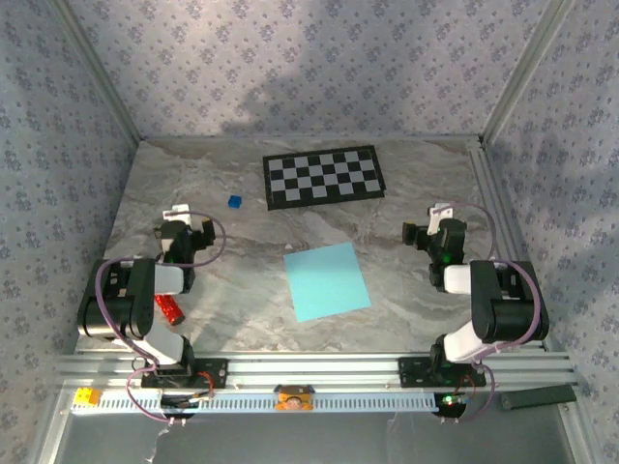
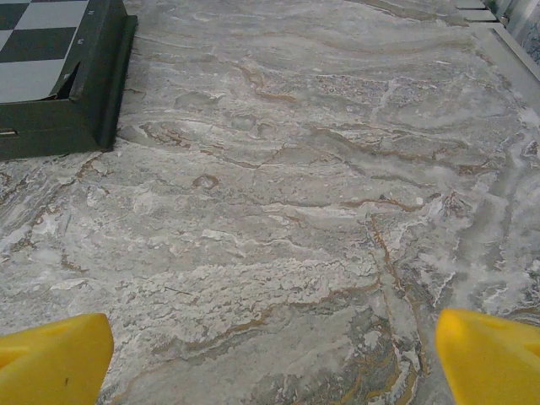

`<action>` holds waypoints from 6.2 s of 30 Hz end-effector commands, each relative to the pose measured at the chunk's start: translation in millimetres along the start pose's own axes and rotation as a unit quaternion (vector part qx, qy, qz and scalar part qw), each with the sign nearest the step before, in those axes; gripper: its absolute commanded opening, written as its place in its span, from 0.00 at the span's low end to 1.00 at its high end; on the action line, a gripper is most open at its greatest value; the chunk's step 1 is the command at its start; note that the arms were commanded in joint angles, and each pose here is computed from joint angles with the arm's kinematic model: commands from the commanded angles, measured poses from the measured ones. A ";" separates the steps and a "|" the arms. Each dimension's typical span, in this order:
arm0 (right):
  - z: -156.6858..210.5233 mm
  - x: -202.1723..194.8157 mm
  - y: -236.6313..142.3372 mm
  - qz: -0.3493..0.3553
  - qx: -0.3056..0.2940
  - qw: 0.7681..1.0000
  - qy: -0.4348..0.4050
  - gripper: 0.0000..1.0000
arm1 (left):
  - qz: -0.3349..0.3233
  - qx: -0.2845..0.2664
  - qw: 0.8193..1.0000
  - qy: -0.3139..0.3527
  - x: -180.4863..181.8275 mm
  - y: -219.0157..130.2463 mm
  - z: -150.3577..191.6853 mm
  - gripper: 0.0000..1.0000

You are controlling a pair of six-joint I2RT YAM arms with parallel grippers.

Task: Fold a paper plane with a square sheet of paper (pick it up from the middle)
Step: Move the square sheet of paper to the center of the table, then first fold the square sheet of paper in half at the center of the table.

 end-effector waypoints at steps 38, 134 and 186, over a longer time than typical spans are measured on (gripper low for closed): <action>-9.7 3.1 0.2 -0.005 -0.017 1.000 -0.003 1.00 | 0.048 -0.032 0.998 0.020 -14.6 -1.8 -15.7 1.00; 1.2 178.9 -123.8 -0.073 0.245 0.944 0.208 1.00 | 0.297 0.330 0.892 -0.084 -192.9 -175.9 -34.9 0.95; 40.9 110.2 -130.7 -0.096 0.365 0.890 0.256 0.98 | 0.195 0.469 0.856 0.096 -302.8 -143.3 29.0 0.88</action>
Point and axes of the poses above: each hand's point on the last joint's axis, 136 mm out from that joint toward the fingers, its own y axis out along the fingers, its own x axis along the line the jaws close on, z = x × y, the point moved 3 cm from there along -y, back along the fingers, and after that the axes turned 11 degrees about y, right-handed, at the moved point
